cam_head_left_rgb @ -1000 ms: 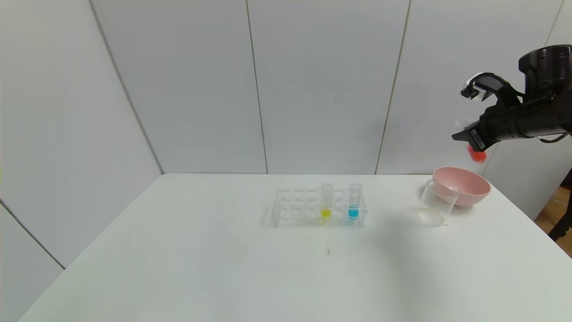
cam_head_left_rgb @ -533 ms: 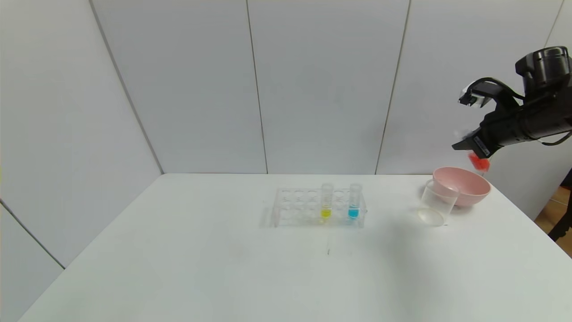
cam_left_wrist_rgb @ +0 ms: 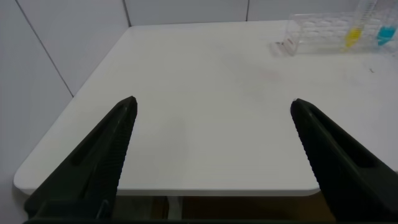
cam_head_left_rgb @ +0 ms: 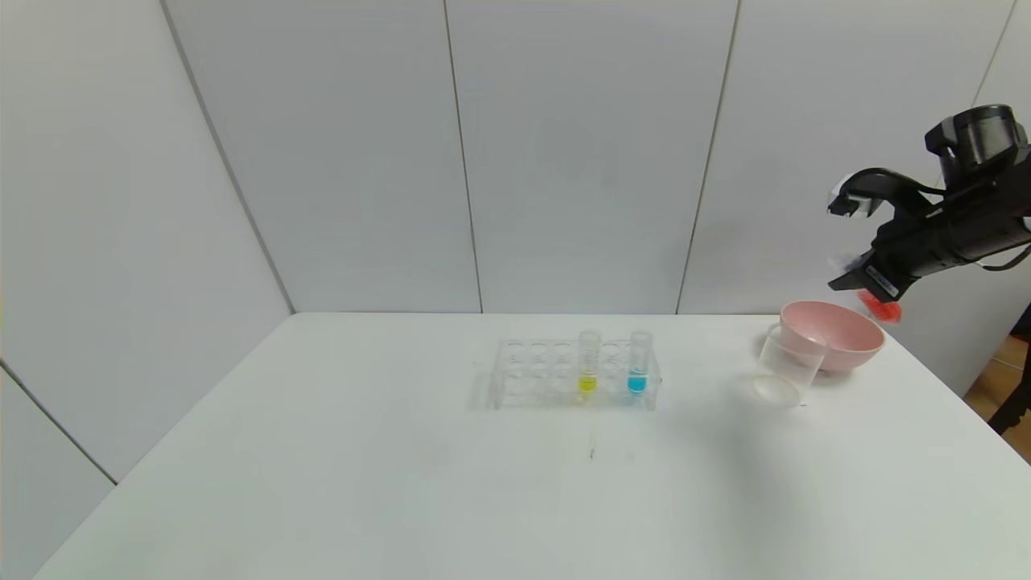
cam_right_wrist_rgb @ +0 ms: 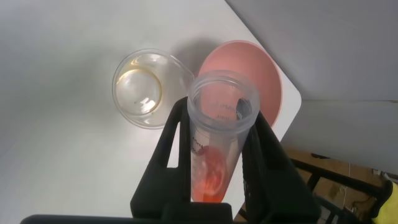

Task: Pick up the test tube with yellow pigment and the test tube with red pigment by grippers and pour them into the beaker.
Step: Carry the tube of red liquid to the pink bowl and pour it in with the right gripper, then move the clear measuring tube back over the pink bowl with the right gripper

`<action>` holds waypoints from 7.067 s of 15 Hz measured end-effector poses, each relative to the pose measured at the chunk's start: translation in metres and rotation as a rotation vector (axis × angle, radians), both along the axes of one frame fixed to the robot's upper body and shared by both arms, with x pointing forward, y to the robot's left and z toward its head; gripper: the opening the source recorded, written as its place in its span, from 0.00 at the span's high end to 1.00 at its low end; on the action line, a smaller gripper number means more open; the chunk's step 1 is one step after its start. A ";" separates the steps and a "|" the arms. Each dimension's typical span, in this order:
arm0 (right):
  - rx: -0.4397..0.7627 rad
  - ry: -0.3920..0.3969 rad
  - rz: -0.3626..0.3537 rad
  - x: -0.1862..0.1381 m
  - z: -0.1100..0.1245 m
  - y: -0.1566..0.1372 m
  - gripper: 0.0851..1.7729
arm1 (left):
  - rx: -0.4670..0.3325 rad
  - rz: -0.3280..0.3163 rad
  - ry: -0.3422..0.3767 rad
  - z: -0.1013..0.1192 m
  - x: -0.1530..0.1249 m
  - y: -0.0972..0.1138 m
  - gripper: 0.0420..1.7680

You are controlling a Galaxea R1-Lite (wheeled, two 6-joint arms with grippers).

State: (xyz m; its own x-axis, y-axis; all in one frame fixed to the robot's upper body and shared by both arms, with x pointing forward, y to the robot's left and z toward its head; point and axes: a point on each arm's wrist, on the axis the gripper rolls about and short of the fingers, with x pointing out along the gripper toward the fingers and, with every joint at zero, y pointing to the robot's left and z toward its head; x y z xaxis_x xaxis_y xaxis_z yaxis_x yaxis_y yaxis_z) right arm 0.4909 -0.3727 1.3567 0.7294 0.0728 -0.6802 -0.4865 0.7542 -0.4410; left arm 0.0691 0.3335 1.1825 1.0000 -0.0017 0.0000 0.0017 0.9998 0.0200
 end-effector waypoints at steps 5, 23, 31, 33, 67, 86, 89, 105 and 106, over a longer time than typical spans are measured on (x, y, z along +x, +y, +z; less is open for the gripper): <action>-0.087 0.084 0.047 -0.001 -0.011 -0.002 0.74 | 0.000 0.000 0.000 0.000 0.000 0.000 0.00; -0.326 0.189 0.053 0.012 -0.035 0.024 0.74 | 0.000 0.000 0.000 0.000 0.000 0.000 0.00; -0.368 0.197 0.061 0.011 -0.035 0.032 0.74 | 0.000 0.000 0.000 0.000 0.000 0.000 0.00; -0.373 0.197 0.061 0.011 -0.035 0.032 0.74 | 0.000 0.000 0.000 0.000 0.000 0.000 0.00; -0.707 0.274 0.046 0.017 -0.048 0.054 0.74 | 0.000 0.000 0.000 0.000 0.000 0.000 0.00; -0.784 0.269 0.057 0.016 -0.043 0.059 0.74 | 0.000 0.000 0.000 0.000 0.000 0.000 0.00; -0.775 0.261 0.059 0.016 -0.042 0.059 0.74 | 0.000 0.000 0.000 0.000 0.000 0.000 0.00; -0.172 -0.052 -0.033 0.022 -0.011 0.032 0.74 | 0.000 0.000 0.000 0.000 0.000 0.000 0.00; -0.143 -0.093 -0.071 0.024 -0.007 0.028 0.74 | 0.000 0.000 0.000 0.000 0.000 0.000 0.00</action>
State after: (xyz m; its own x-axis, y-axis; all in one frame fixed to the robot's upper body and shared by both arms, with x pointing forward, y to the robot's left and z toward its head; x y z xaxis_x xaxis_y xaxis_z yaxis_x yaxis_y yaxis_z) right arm 0.5147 -0.3448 1.3501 0.7894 -0.0735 -0.6095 -0.3866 0.7117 -0.5866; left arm 0.0691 0.3335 1.1825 1.0000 -0.0017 0.0000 0.0017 0.9998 0.0200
